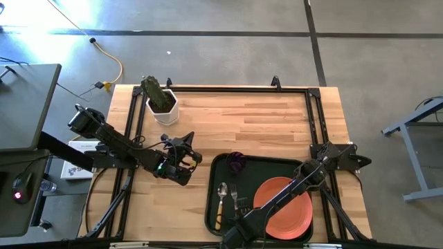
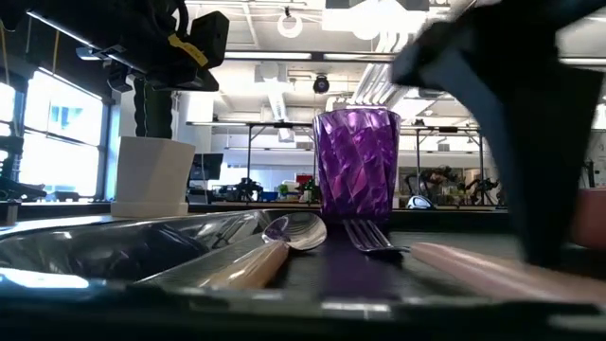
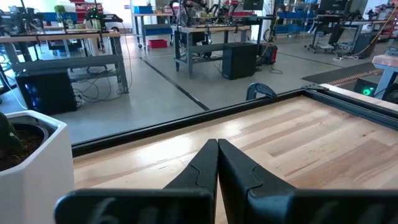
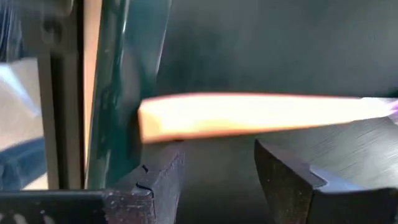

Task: Pick and place plate/cup/fork/spoon on tray
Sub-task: Put the orange fork on the black serving tray in between the yellow spoon and orange plate, then return to Home Position

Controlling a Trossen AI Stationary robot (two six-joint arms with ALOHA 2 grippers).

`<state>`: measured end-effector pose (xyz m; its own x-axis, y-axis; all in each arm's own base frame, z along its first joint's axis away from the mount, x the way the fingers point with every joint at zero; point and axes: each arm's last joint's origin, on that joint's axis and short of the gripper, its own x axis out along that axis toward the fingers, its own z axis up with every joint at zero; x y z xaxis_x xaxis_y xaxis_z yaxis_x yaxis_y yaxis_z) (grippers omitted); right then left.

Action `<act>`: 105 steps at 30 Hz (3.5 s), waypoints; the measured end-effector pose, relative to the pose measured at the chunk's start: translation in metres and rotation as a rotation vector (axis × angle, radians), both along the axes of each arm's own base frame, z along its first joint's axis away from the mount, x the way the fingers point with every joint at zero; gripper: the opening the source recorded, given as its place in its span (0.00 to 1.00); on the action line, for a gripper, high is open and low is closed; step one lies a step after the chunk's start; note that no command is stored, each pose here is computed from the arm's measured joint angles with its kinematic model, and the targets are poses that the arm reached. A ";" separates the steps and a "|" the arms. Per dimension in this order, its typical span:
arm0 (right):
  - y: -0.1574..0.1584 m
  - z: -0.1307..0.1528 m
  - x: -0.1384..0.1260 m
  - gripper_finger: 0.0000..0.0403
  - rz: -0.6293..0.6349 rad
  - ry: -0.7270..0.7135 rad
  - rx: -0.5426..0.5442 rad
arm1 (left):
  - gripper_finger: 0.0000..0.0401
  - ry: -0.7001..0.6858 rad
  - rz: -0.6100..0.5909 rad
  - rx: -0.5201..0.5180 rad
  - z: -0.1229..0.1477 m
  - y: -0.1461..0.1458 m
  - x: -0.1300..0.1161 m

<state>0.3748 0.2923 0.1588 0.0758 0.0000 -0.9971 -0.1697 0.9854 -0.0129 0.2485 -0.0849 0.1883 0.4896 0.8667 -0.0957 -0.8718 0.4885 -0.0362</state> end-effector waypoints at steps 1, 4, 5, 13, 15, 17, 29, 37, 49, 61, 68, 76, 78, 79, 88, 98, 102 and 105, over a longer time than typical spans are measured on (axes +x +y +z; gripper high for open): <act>0.000 0.004 0.002 0.47 -0.001 -0.022 -0.008 | 0.00 0.000 0.000 0.000 0.000 0.000 0.000; 0.000 0.016 0.008 0.47 0.009 -0.091 -0.027 | 0.00 0.002 0.000 0.001 0.000 0.000 0.000; 0.001 0.020 0.009 0.47 0.013 -0.114 -0.035 | 0.00 0.003 -0.002 -0.001 0.000 0.000 0.000; 0.010 0.055 0.010 0.47 0.066 -0.298 -0.149 | 0.00 0.064 -0.061 -0.023 -0.002 -0.004 -0.001; 0.019 0.067 0.008 0.47 0.118 -0.381 -0.174 | 0.00 0.088 -0.085 -0.012 -0.003 -0.009 -0.003; 0.027 0.074 0.004 0.47 0.161 -0.431 -0.201 | 0.00 0.094 -0.111 -0.010 -0.005 -0.014 -0.007; 0.014 0.134 -0.006 0.21 0.219 -0.714 -0.118 | 0.00 0.004 -0.270 0.066 -0.001 -0.070 -0.038; -0.015 0.124 0.001 0.01 0.322 -0.864 0.051 | 0.00 0.057 -0.408 -0.102 -0.017 -0.079 -0.033; -0.073 0.065 -0.026 0.00 0.398 -1.224 0.229 | 0.00 -0.002 -0.498 -0.113 -0.022 -0.106 -0.014; -0.178 0.091 -0.114 0.00 0.220 -1.552 0.257 | 0.00 -0.030 -0.595 -0.124 0.000 -0.083 0.025; -0.222 0.129 -0.184 0.00 0.122 -1.687 0.178 | 0.00 -0.174 -0.752 0.054 0.054 -0.026 0.052; -0.246 0.150 -0.260 0.00 0.143 -1.665 0.359 | 0.00 -0.134 -0.750 0.287 0.087 -0.004 0.044; -0.252 0.148 -0.273 0.00 0.106 -1.646 0.336 | 0.00 -0.114 -0.743 0.332 0.092 -0.003 0.041; -0.255 0.146 -0.278 0.00 0.083 -1.628 0.308 | 0.00 -0.105 -0.740 0.347 0.093 -0.003 0.040; -0.256 0.091 -0.274 0.00 0.085 -1.634 0.204 | 0.00 -0.082 -0.757 0.349 0.053 0.007 0.020; -0.260 0.093 -0.273 0.00 0.203 -1.793 0.050 | 0.00 -0.172 -0.753 0.348 0.061 0.042 -0.007; -0.264 0.093 -0.272 0.00 0.124 -1.789 0.017 | 0.00 -0.142 -0.748 0.346 0.065 0.049 -0.024; -0.270 0.091 -0.274 0.00 -0.061 -1.758 -0.077 | 0.00 -0.137 -0.763 0.342 0.062 0.051 -0.042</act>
